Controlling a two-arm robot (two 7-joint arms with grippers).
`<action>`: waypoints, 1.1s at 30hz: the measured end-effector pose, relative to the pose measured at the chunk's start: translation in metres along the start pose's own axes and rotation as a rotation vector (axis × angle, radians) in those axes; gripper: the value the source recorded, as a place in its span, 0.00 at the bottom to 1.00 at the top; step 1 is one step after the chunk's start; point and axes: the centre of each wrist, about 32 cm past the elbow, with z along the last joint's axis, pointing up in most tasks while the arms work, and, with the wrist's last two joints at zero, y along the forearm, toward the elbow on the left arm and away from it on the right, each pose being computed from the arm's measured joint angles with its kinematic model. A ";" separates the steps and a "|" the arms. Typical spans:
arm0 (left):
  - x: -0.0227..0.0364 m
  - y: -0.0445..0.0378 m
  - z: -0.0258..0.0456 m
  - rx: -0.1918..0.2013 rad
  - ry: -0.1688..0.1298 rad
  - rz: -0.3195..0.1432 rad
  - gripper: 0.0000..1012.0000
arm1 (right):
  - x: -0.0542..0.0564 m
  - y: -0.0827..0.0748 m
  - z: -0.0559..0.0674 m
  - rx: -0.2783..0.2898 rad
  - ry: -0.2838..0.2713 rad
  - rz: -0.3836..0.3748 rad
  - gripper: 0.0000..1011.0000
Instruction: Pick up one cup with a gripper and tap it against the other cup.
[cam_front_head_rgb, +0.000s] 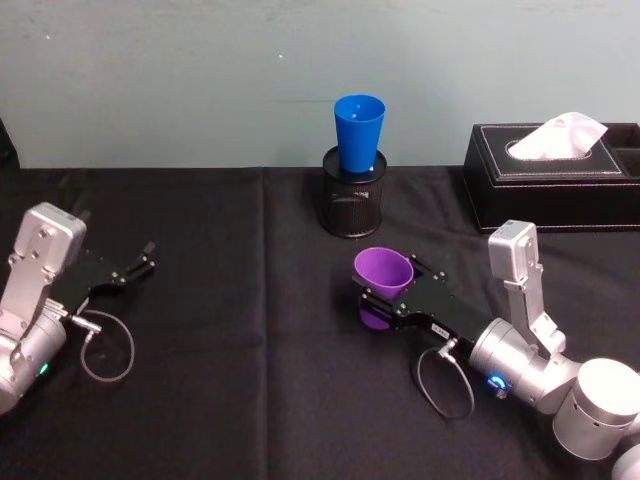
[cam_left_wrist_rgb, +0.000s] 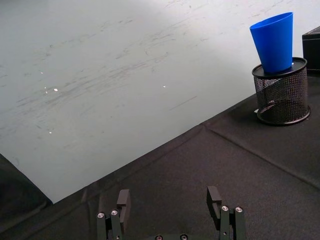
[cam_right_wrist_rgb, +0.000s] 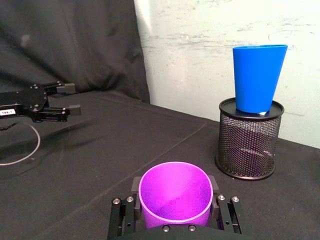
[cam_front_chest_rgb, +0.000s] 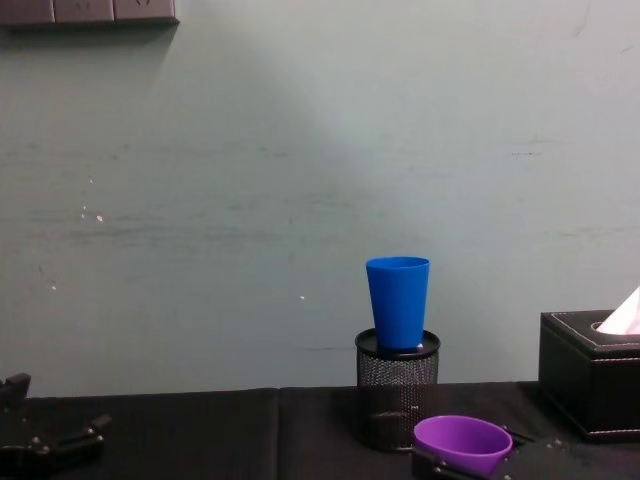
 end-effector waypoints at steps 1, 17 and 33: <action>0.0000 0.0000 0.0000 0.000 0.000 0.000 0.99 | 0.000 0.000 -0.001 -0.001 0.001 0.000 0.74; 0.0000 0.0000 0.0000 0.000 0.000 0.000 0.99 | 0.000 0.000 -0.002 -0.010 0.007 -0.001 0.74; 0.0000 0.0000 0.0000 0.000 0.000 0.000 0.99 | 0.000 0.000 -0.002 -0.010 0.006 -0.001 0.99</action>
